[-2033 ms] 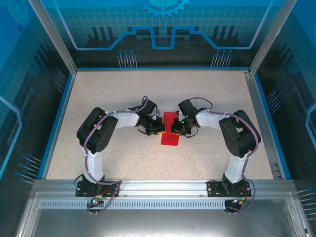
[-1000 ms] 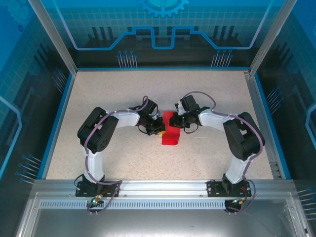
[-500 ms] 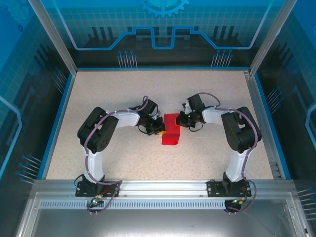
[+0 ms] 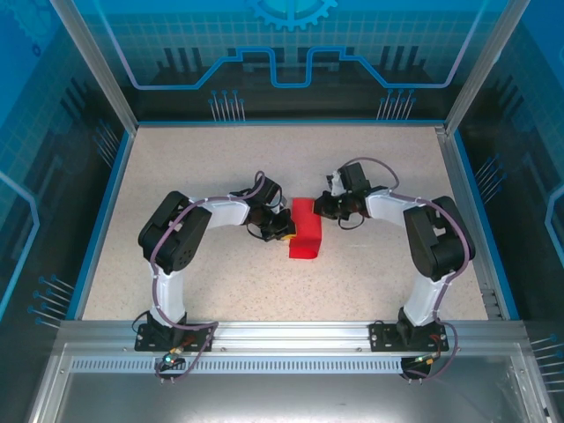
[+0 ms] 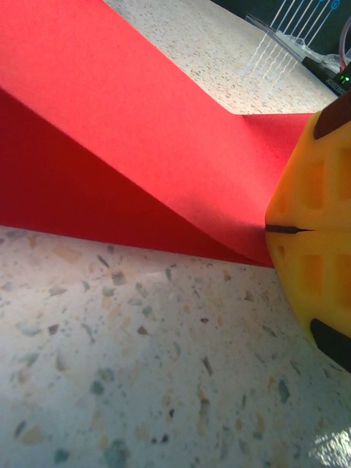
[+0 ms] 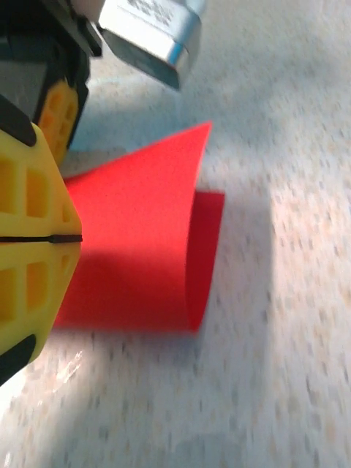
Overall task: Fold a paper plane with a square sheet of paper (pick it up from the middle)
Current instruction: Fold the square sheet of paper in half at the center of the table.
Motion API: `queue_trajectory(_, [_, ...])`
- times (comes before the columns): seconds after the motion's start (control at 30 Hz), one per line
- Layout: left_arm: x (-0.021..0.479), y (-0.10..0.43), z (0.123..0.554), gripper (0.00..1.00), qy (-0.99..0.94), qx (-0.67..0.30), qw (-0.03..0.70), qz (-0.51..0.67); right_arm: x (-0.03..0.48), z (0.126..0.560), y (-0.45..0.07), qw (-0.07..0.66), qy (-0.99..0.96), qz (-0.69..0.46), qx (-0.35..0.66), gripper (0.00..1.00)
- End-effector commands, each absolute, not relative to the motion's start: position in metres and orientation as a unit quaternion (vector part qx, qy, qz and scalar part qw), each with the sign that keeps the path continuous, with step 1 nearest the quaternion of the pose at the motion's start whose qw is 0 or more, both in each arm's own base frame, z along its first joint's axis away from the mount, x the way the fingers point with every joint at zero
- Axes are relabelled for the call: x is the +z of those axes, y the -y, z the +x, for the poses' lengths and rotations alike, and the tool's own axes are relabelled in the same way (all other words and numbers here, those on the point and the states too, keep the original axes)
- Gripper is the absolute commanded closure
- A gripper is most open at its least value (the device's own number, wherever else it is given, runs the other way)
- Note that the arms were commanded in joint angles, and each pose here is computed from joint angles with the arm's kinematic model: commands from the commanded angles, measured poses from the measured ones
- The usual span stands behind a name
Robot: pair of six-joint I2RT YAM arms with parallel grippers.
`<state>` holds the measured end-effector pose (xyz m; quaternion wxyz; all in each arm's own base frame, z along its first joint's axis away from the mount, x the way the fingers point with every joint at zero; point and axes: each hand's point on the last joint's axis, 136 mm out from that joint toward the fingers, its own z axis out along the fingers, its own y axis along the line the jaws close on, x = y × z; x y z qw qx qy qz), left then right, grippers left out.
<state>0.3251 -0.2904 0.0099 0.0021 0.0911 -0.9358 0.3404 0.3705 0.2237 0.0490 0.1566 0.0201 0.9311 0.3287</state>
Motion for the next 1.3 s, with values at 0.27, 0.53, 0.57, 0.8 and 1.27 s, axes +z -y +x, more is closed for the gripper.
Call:
queue_trajectory(0.27, [-0.063,0.237,0.271,1.0,0.969,0.191,0.081,0.131,-0.002,0.331,-0.229,0.082,-0.943,0.016,0.322,0.93])
queue_trajectory(0.53, [-0.066,0.233,0.267,1.0,0.971,0.181,0.084,0.133,-0.009,0.347,-0.173,0.105,-0.952,0.083,0.276,0.93])
queue_trajectory(0.57, [-0.066,0.233,0.267,1.0,0.971,0.181,0.085,0.133,-0.003,0.352,-0.172,0.114,-0.951,0.083,0.277,0.93])
queue_trajectory(0.8, [-0.064,0.235,0.268,1.0,0.97,0.185,0.084,0.132,0.061,0.366,-0.211,0.176,-0.927,0.019,0.329,0.93])
queue_trajectory(1.27, [-0.063,0.235,0.267,1.0,0.971,0.183,0.086,0.128,0.02,0.385,-0.236,0.131,-0.93,0.017,0.343,0.93])
